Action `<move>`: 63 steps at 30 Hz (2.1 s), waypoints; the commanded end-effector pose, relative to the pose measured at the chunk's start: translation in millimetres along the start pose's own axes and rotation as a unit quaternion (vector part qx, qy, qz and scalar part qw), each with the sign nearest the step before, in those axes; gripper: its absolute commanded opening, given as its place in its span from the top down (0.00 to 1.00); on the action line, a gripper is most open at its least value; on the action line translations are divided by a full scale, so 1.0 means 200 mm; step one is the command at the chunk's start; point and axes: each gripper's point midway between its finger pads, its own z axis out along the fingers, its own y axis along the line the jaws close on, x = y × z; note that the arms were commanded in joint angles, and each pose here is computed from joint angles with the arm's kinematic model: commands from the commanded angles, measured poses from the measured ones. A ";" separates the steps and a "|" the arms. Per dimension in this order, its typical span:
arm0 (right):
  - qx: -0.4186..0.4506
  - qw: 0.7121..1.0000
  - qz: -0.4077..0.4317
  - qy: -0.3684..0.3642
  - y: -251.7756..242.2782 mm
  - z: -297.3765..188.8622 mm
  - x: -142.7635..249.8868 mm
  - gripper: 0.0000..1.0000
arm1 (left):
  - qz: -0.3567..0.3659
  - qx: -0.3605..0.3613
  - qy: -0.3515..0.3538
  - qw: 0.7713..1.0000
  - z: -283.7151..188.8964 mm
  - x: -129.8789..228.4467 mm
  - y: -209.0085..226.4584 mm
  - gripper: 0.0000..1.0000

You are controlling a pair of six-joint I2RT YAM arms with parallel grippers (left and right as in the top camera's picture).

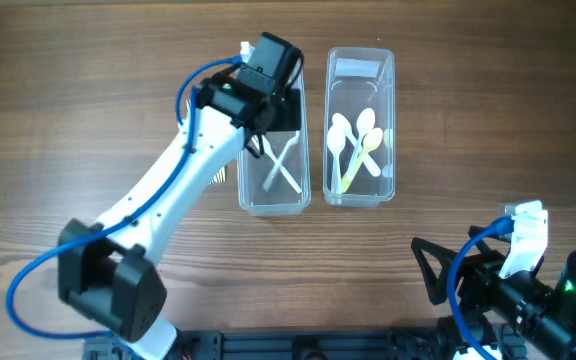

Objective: Pack container
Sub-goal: 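Drop the white fork into the left container, then grasp the light-blue fork with the left gripper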

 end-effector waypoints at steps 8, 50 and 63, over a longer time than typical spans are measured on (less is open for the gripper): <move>0.003 1.000 0.004 -0.004 0.00 -0.01 0.00 0.00 | -0.180 -0.077 0.064 0.979 0.00 0.11 0.67 0.27; 0.003 1.000 0.004 -0.004 0.00 -0.01 0.00 0.00 | -0.291 -0.105 0.152 0.939 0.63 0.65 0.79 0.53; 0.003 1.000 0.004 -0.004 0.00 -0.01 0.00 0.00 | -0.281 -0.131 0.156 0.938 0.62 0.68 0.84 0.87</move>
